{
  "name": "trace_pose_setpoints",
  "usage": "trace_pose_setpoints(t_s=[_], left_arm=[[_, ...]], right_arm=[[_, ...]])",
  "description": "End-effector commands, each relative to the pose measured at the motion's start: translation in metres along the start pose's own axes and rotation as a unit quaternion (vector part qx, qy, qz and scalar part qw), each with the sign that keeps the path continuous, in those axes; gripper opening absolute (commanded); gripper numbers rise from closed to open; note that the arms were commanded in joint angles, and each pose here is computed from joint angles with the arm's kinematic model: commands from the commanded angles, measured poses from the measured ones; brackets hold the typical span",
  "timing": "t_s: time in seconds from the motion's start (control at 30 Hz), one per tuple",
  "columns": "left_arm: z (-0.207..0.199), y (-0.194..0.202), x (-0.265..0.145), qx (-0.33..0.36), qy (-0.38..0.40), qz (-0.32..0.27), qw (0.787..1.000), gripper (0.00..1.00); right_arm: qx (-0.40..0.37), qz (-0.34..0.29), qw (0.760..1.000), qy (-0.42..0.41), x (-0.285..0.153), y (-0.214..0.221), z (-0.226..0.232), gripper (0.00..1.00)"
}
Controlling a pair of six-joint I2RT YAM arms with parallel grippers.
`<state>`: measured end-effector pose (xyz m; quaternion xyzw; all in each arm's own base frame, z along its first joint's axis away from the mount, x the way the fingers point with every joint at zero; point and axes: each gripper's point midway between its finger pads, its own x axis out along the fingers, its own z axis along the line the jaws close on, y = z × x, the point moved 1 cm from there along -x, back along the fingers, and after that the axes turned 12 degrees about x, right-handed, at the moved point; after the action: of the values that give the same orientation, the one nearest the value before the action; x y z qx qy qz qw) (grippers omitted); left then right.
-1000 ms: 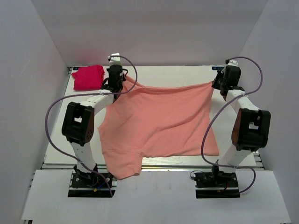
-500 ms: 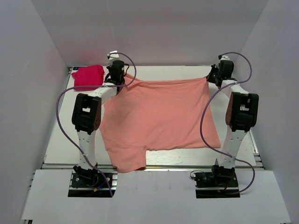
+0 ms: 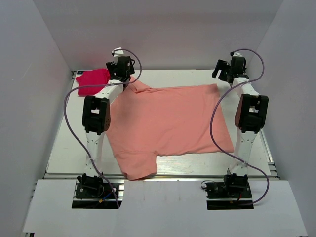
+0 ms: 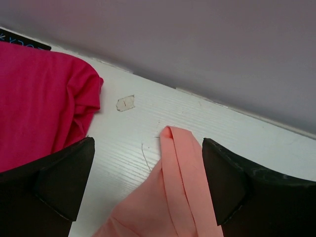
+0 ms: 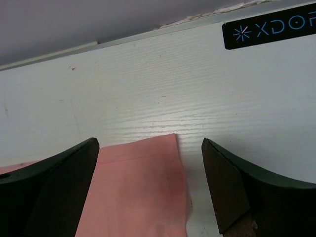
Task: Fold and stack the t-shirts
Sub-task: Flatten out the tshirt
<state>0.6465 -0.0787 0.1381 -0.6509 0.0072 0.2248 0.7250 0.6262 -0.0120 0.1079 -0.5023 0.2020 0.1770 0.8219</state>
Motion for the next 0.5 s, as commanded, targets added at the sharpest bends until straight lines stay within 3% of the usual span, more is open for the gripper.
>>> trace_pose_setpoints(t_s=[0.0,0.07,0.2,0.23,0.3,0.37,0.4,0.47], left_arm=[[0.010,-0.072,-0.033,-0.028,0.029,-0.045,0.998,1.00],[0.020,-0.087,-0.053,-0.029,0.035,-0.047,0.998,1.00],[0.025,-0.062,-0.096,0.003,0.062,0.002,0.998,1.00],[0.022,-0.052,-0.107,0.007,0.088,0.020,0.996,1.00],[0.024,-0.014,-0.127,0.015,0.114,0.070,0.991,1.00],[0.028,-0.011,-0.157,0.002,0.137,0.078,0.988,1.00],[0.030,0.020,-0.165,0.012,0.147,0.103,0.984,1.00],[0.028,0.019,-0.182,0.001,0.180,0.088,0.980,1.00]], right_arm=[[-0.004,-0.045,0.999,-0.003,-0.041,-0.053,0.023,0.90],[0.000,-0.030,0.999,0.013,-0.061,-0.051,0.022,0.90],[0.028,0.010,0.999,0.027,-0.101,-0.027,0.022,0.90],[0.042,0.052,0.997,0.046,-0.104,0.012,0.007,0.90],[0.051,0.042,0.997,0.037,-0.129,0.010,0.015,0.90],[0.072,0.087,0.992,0.049,-0.142,0.055,0.003,0.90],[0.075,0.103,0.990,0.053,-0.150,0.072,-0.001,0.90],[0.077,0.132,0.986,0.062,-0.161,0.099,-0.009,0.90]])
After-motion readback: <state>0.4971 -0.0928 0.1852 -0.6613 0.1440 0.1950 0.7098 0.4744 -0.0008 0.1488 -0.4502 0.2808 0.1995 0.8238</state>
